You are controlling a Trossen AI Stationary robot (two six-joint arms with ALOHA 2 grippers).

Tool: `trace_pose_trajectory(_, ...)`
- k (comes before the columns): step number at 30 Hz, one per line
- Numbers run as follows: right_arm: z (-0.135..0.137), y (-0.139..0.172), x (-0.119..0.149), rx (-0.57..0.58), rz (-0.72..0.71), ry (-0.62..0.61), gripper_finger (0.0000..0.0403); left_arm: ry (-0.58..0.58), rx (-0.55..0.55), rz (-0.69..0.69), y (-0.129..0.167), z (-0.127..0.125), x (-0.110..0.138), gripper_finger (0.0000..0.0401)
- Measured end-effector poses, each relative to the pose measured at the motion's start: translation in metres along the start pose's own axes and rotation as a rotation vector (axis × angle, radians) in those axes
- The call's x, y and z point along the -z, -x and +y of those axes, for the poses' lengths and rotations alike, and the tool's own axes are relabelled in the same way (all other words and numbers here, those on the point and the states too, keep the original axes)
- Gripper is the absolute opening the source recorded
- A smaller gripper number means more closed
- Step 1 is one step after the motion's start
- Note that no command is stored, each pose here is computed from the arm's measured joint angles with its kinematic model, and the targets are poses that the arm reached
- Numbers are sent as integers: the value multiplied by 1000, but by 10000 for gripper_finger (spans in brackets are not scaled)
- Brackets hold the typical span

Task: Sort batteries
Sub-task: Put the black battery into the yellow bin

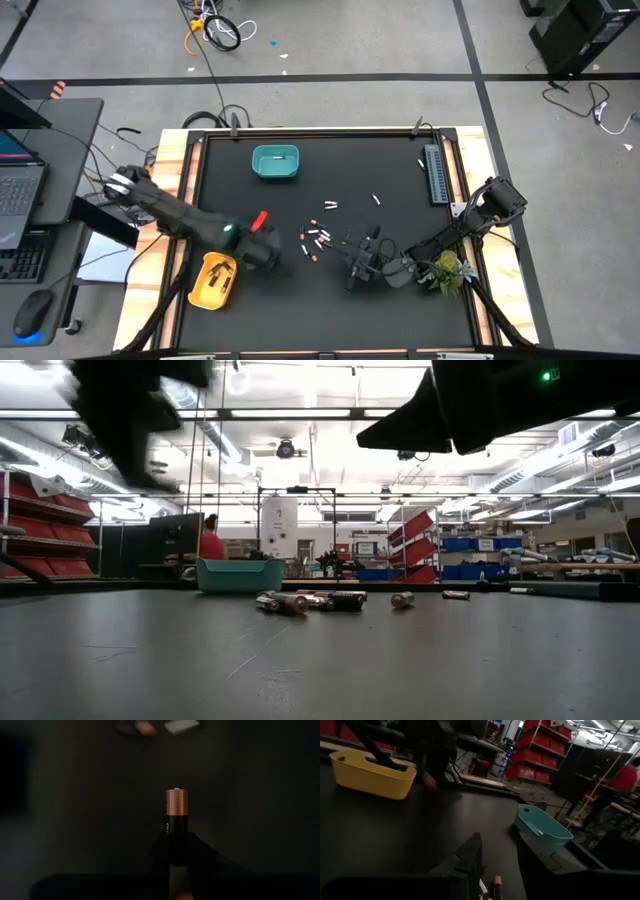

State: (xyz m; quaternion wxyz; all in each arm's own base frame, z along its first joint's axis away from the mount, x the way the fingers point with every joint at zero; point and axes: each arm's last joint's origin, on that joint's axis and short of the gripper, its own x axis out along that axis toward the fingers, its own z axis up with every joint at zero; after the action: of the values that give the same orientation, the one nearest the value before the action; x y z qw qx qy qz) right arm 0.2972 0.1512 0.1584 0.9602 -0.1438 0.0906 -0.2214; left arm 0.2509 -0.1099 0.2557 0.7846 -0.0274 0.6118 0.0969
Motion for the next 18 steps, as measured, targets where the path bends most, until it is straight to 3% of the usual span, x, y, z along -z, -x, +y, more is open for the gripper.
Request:
trace_pose_trajectory(3,-1,-1,0,8,1,11,110,47,20,76,18,-20,29,44)
trace_pose_trajectory(10,-5,-7,1,14,5,4,110,157,-8,189,24,-59,102,44)
trace_pose_trajectory(18,-4,-7,-4,-26,-32,-49,110,184,-112,212,3,-61,144,44)
